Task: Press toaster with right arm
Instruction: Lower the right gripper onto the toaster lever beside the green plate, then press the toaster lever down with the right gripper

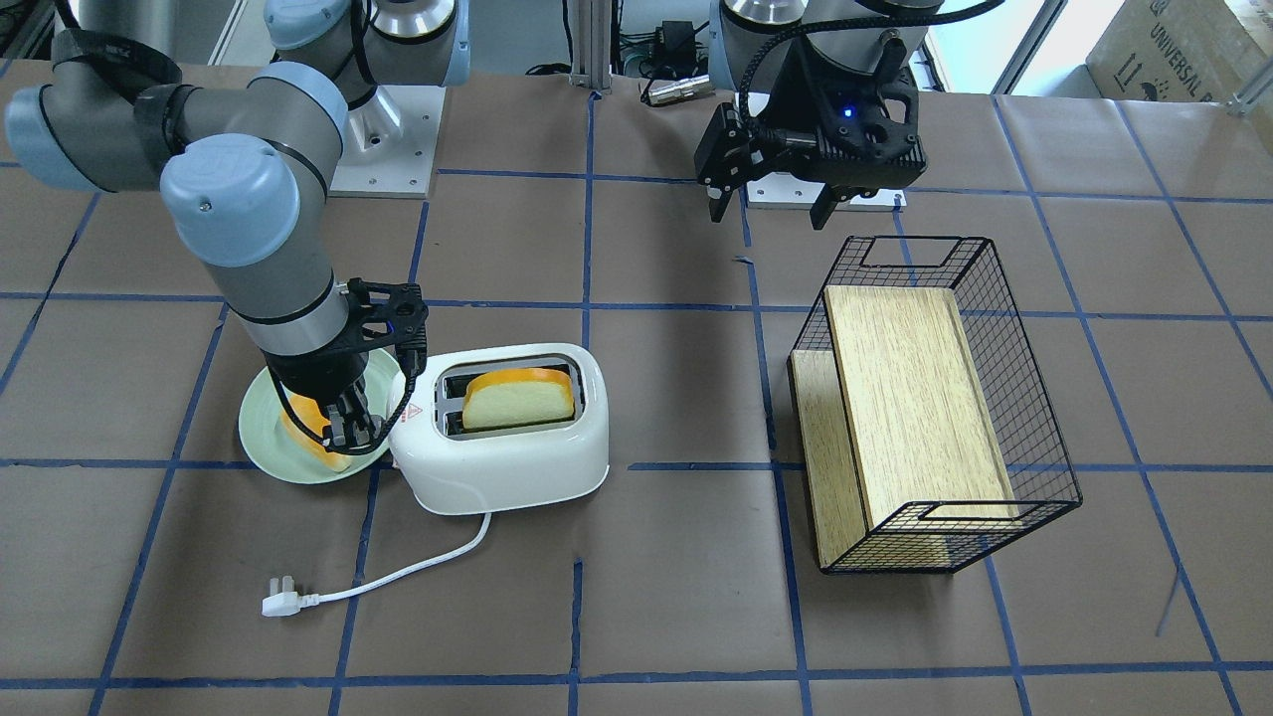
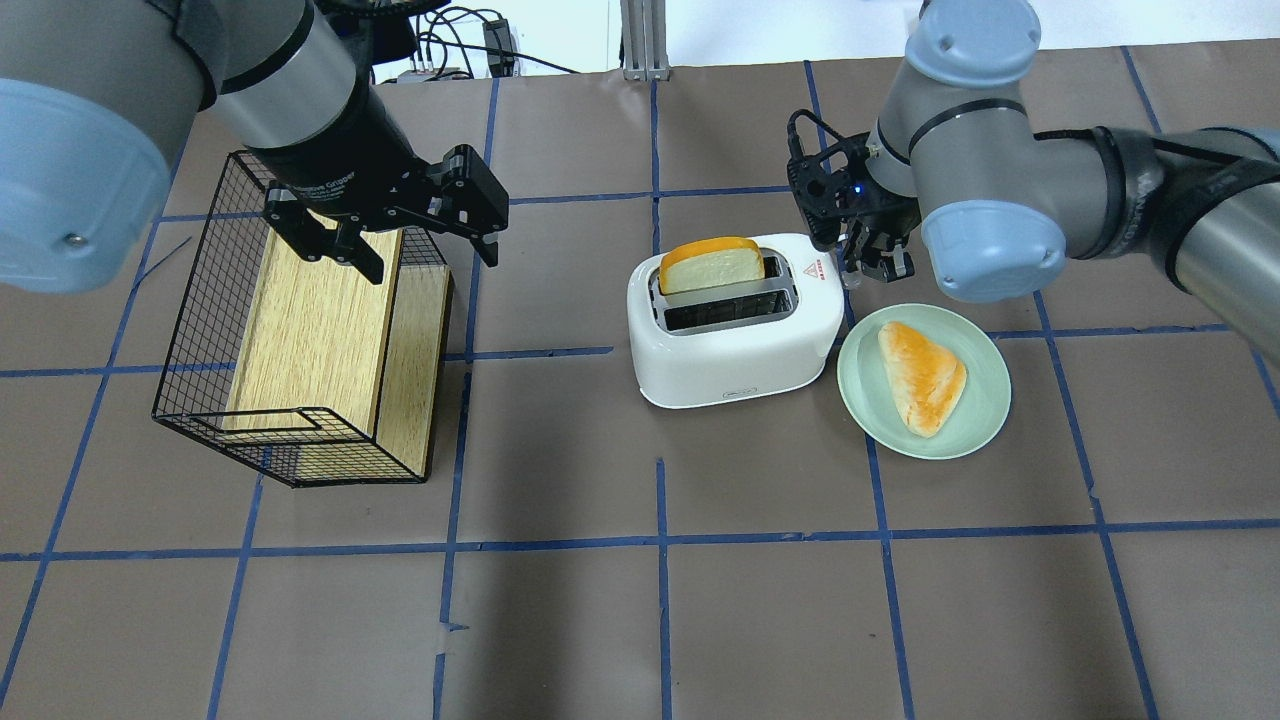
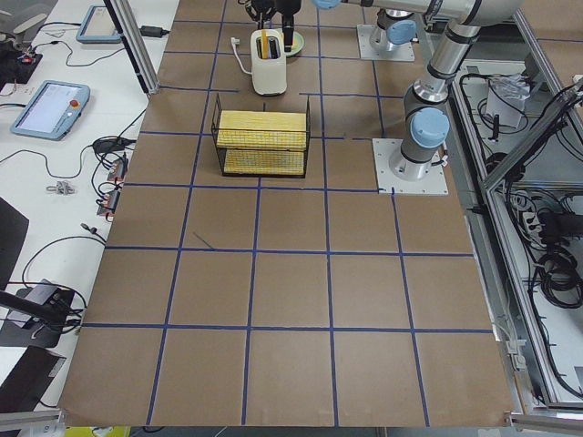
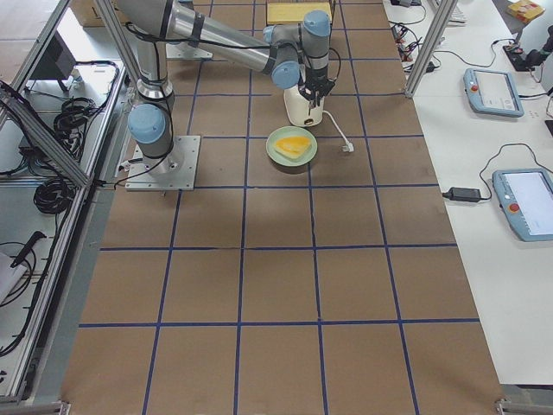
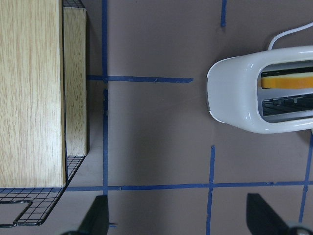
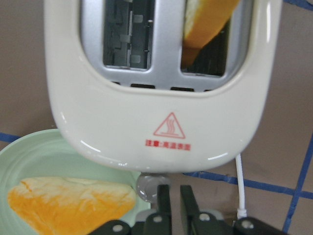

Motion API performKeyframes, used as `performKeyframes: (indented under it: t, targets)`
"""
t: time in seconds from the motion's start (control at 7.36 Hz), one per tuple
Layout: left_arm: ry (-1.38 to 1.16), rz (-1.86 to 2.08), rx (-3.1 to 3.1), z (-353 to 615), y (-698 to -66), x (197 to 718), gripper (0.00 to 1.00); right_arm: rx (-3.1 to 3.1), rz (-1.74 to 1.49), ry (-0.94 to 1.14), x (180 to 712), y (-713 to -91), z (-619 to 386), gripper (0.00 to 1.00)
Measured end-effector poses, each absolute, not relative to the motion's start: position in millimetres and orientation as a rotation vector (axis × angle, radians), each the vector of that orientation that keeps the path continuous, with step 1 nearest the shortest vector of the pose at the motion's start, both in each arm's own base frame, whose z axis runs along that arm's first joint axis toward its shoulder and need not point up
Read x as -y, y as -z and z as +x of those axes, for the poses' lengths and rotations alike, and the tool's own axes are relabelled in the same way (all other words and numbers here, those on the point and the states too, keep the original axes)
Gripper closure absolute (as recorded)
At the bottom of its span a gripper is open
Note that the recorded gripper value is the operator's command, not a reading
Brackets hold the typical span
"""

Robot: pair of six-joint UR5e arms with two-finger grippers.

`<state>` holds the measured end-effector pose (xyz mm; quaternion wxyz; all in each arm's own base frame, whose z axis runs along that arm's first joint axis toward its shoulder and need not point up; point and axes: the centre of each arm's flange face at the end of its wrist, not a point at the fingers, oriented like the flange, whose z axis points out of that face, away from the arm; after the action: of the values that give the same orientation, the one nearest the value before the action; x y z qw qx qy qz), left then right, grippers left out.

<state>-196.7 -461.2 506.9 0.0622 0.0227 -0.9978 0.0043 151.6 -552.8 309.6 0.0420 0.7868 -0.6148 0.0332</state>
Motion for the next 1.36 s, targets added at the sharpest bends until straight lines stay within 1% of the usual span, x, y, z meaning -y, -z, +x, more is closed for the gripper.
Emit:
performKeyframes:
  t: [0.27, 0.95, 1.36]
  targets:
    - [-0.013, 0.069, 3.016, -196.7, -506.9, 461.2, 0.00, 1.885, 2.412, -0.046, 547.7, -303.4, 148.5, 0.80]
    - [-0.013, 0.069, 3.016, -196.7, -506.9, 461.2, 0.00, 1.912, 2.426, -0.070, 548.4, -297.0, 152.3, 0.80]
    - [-0.013, 0.069, 3.016, -196.7, -506.9, 461.2, 0.00, 1.929, 2.440, -0.057, 554.2, -282.0, 151.8, 0.80]
